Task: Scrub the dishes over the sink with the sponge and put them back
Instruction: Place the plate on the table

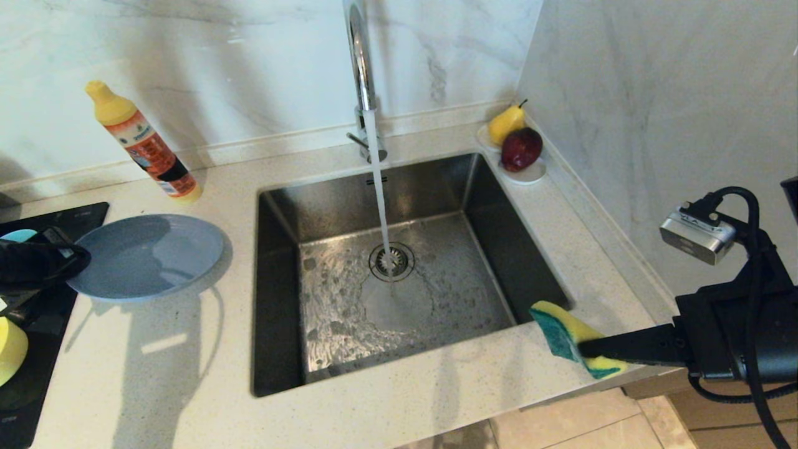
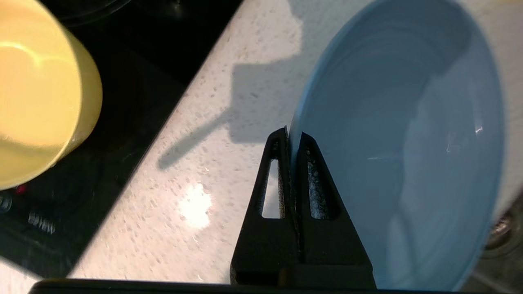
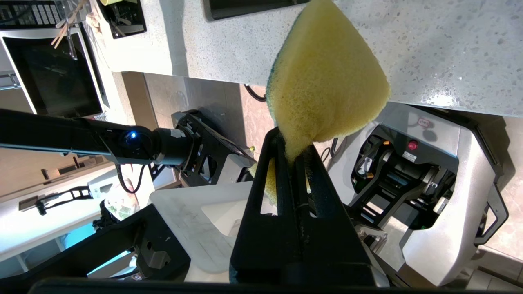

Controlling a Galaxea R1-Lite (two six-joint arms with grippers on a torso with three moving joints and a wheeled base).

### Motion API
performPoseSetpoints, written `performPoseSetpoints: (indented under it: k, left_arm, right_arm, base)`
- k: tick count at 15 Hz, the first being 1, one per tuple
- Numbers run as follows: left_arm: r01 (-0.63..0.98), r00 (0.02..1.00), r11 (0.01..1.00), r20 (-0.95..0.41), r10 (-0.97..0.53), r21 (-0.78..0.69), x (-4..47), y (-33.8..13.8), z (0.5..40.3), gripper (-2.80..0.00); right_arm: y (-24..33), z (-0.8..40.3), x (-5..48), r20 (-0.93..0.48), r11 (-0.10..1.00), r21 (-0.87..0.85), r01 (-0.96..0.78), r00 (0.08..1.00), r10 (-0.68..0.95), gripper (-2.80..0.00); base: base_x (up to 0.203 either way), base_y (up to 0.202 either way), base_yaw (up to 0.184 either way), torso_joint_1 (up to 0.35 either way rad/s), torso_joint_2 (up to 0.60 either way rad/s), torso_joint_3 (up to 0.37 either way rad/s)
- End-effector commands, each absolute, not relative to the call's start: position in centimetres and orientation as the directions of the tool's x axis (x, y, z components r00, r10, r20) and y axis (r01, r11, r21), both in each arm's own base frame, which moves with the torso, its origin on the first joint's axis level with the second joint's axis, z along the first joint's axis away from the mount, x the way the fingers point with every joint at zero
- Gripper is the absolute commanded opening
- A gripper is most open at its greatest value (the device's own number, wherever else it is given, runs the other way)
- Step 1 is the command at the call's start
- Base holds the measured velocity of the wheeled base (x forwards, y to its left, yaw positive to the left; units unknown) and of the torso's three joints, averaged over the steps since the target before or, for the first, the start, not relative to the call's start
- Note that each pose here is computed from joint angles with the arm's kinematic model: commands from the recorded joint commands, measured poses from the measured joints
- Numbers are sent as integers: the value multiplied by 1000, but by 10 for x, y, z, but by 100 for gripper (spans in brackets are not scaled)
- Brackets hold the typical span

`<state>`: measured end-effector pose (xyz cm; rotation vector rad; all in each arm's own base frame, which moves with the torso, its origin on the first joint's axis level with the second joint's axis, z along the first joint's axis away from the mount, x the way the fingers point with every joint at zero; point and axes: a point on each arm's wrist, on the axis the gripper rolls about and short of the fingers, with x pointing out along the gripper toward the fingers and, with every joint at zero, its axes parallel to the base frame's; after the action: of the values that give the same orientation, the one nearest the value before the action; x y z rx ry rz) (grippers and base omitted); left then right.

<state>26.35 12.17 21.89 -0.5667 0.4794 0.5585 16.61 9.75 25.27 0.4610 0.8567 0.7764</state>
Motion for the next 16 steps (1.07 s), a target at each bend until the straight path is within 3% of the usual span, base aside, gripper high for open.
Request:
performPoseSetpoints:
  k: [1,12,13,16]
  left_arm:
    - [-589,754,714,-575,318,-377,269,137,201,-280]
    - [-644,703,683,-619,350,-345,268,177,175,-280]
    - [-641,706,685,-614,351,-345,267,177,177,0]
    - [-626,719,691,-611,331,-362,270,178,177,0]
  right_arm:
    - [98,252,167,-499,642,646,-413,407,765,-280]
    - [98,248,171,-506,641,652,-405,397,766,-280]
    - [98,248,171,-506,640,652,-406,395,766,-280]
    - [98,248,170,-504,639,653,-408,395,768,-280]
  base:
    - [0,0,0,0,0,0]
    - [0,0,0,0,0,0]
    - [0,0,0,0,0,0]
    - [0,0,0,0,0,0]
